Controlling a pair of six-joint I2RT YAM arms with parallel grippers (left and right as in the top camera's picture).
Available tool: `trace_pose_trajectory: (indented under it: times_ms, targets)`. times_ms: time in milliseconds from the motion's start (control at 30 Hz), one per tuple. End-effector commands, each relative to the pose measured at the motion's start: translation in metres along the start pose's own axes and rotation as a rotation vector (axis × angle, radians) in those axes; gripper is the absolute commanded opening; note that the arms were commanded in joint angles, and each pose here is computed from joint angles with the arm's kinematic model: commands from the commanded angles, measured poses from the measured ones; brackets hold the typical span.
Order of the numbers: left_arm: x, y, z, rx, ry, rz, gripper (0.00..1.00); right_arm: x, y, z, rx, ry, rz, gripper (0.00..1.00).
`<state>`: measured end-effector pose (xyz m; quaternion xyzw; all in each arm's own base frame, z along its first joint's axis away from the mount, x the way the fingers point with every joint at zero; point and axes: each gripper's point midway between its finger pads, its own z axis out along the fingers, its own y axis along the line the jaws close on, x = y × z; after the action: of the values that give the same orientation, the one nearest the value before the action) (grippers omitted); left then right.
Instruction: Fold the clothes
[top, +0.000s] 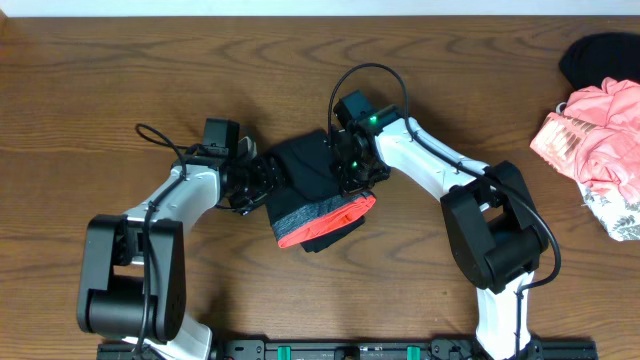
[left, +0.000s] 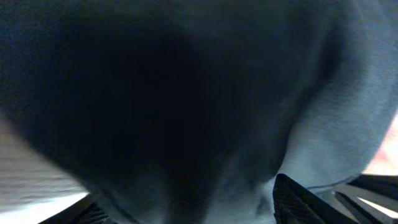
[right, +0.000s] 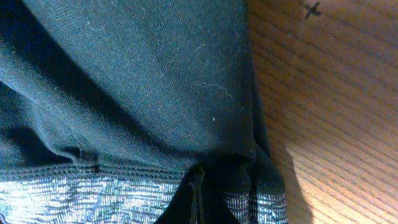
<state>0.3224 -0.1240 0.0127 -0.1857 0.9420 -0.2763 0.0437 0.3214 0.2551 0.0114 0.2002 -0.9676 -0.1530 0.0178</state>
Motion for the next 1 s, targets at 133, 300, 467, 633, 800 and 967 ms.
trace_pose_trajectory:
  times_ms: [133,300,467,633,800,967]
  targets:
    - [0.028,-0.026,0.028,0.046,0.077,0.073,0.72,0.003,-0.011,0.015,0.017,0.027,0.048,0.01]
    - [0.031,-0.048,0.035,0.087,0.056,0.132,0.69,0.004,-0.011,0.015,0.018,0.028,0.047,0.01]
    - [0.025,-0.048,0.034,0.096,0.039,0.124,0.27,0.004,-0.009,0.016,0.018,0.029,0.042,0.01]
    - [0.019,-0.044,0.029,0.096,0.026,0.112,0.06,0.004,-0.011,0.015,0.019,0.027,0.051,0.01]
    - [0.005,-0.034,0.016,0.061,-0.030,0.129,0.06,0.001,-0.017,0.009,0.017,0.016,0.042,0.01]
    - [-0.029,-0.003,-0.017,-0.114,-0.190,0.184,0.06,-0.012,-0.014,-0.037,0.020,-0.058,-0.001,0.01]
